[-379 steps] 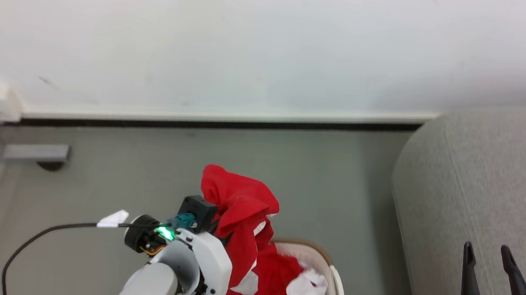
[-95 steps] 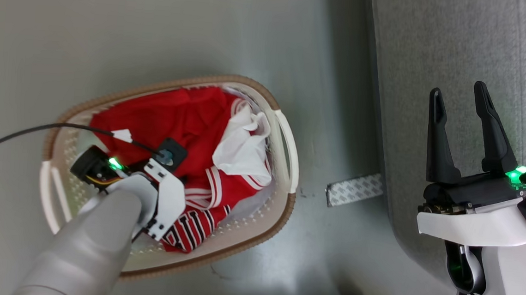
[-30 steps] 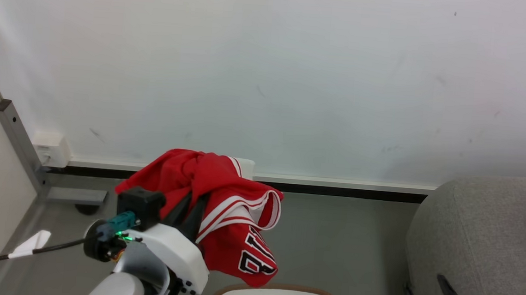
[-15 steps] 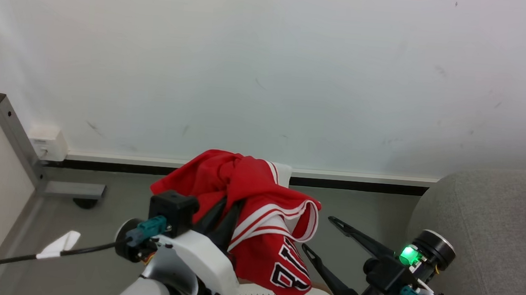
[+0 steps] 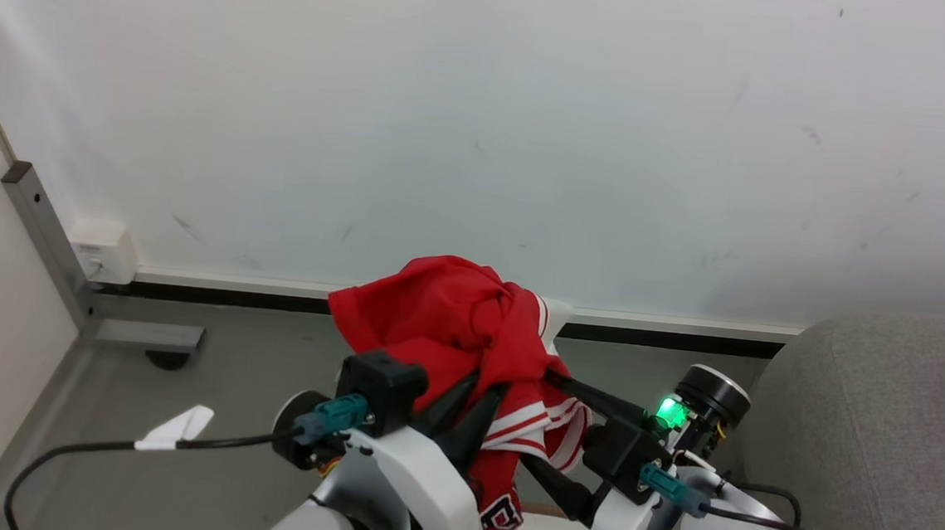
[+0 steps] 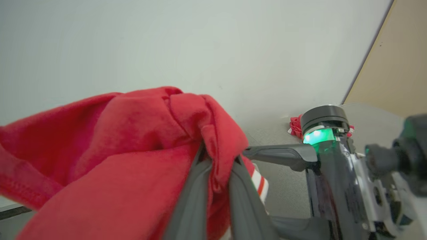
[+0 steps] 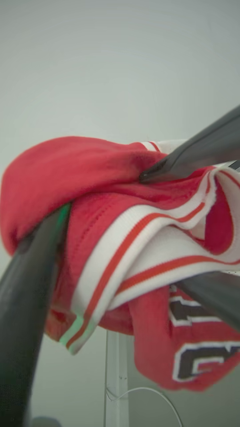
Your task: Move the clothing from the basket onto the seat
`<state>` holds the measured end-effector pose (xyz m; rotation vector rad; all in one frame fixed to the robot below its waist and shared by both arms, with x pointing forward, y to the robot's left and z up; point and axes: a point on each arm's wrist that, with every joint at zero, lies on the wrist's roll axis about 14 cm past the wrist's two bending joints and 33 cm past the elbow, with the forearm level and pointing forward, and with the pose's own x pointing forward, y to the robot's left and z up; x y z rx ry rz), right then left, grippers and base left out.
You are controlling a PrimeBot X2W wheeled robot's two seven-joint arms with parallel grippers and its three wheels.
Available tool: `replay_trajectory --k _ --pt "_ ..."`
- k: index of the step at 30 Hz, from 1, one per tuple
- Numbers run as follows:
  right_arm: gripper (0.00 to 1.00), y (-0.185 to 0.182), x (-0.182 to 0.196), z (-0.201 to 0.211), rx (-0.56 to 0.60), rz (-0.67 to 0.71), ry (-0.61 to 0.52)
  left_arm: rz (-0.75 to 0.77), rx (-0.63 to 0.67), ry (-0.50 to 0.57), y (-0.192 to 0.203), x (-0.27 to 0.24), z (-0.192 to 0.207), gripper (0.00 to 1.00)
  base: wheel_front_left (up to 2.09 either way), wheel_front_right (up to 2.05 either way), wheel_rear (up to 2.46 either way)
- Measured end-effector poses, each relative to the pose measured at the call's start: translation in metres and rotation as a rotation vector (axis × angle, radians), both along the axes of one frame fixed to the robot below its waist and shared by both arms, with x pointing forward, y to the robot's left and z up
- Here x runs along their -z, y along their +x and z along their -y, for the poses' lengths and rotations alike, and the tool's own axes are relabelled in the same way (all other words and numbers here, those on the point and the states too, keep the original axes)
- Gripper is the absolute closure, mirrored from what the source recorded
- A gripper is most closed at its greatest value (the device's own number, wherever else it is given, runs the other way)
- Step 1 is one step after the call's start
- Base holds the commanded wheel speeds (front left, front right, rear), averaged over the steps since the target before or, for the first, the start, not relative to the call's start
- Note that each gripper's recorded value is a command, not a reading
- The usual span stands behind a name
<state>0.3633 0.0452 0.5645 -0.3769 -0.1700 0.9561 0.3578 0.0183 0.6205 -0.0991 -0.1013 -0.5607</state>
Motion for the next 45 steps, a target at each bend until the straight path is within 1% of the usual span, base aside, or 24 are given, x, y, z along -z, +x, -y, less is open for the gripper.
replay_trajectory --k 2,6,7,8,9,16,18,19,20,21,34,45 --pt "0.0 0.002 0.003 -0.005 -0.002 -0.013 0.002 -0.003 0.02 -0.004 -0.002 0.0 0.006 1.0 0.0 0.0 0.0" --pt "0.0 0.005 0.005 -0.01 0.009 -0.061 0.05 -0.012 0.046 -0.009 -0.006 0.0 0.013 1.0 0.0 0.0 0.0" --pt "0.51 0.005 0.005 -0.012 0.007 -0.067 0.063 -0.012 0.047 -0.01 -0.006 0.0 0.013 1.0 0.0 0.0 0.0" --pt "0.94 0.005 0.003 -0.016 0.003 -0.082 0.086 -0.012 0.048 -0.01 -0.006 0.0 0.014 1.0 0.0 0.0 0.0" --pt "1.0 0.003 0.004 -0.018 -0.001 -0.095 0.096 -0.013 0.049 -0.009 -0.006 0.0 0.014 1.0 0.0 0.0 0.0" --pt "1.0 0.007 0.002 -0.017 0.008 -0.135 0.147 -0.026 0.038 -0.007 -0.004 0.005 0.011 1.0 0.0 0.0 0.0" --pt "1.0 0.01 0.002 -0.013 0.02 -0.141 0.157 -0.025 0.033 -0.005 -0.002 0.006 0.01 0.78 0.0 0.0 0.0" --pt "1.0 0.011 0.001 -0.011 0.027 -0.146 0.166 -0.027 0.028 -0.003 -0.002 0.006 0.009 0.61 0.0 0.0 0.0" --pt "1.0 0.013 0.0 -0.009 0.035 -0.151 0.177 -0.026 0.026 0.0 -0.001 0.007 0.008 0.18 0.0 0.0 0.0" --pt "1.0 0.016 -0.002 -0.007 0.045 -0.154 0.186 -0.027 0.025 0.002 -0.001 0.008 0.008 0.0 0.0 0.0 0.0" --pt "1.0 0.044 -0.026 0.039 0.167 -0.103 0.259 -0.039 0.024 0.021 0.002 0.018 0.008 0.0 0.0 0.0 0.0" --pt "1.0 0.048 -0.019 0.072 0.249 -0.1 0.262 -0.047 0.07 0.027 0.006 0.023 0.024 0.0 0.0 0.0 0.0"
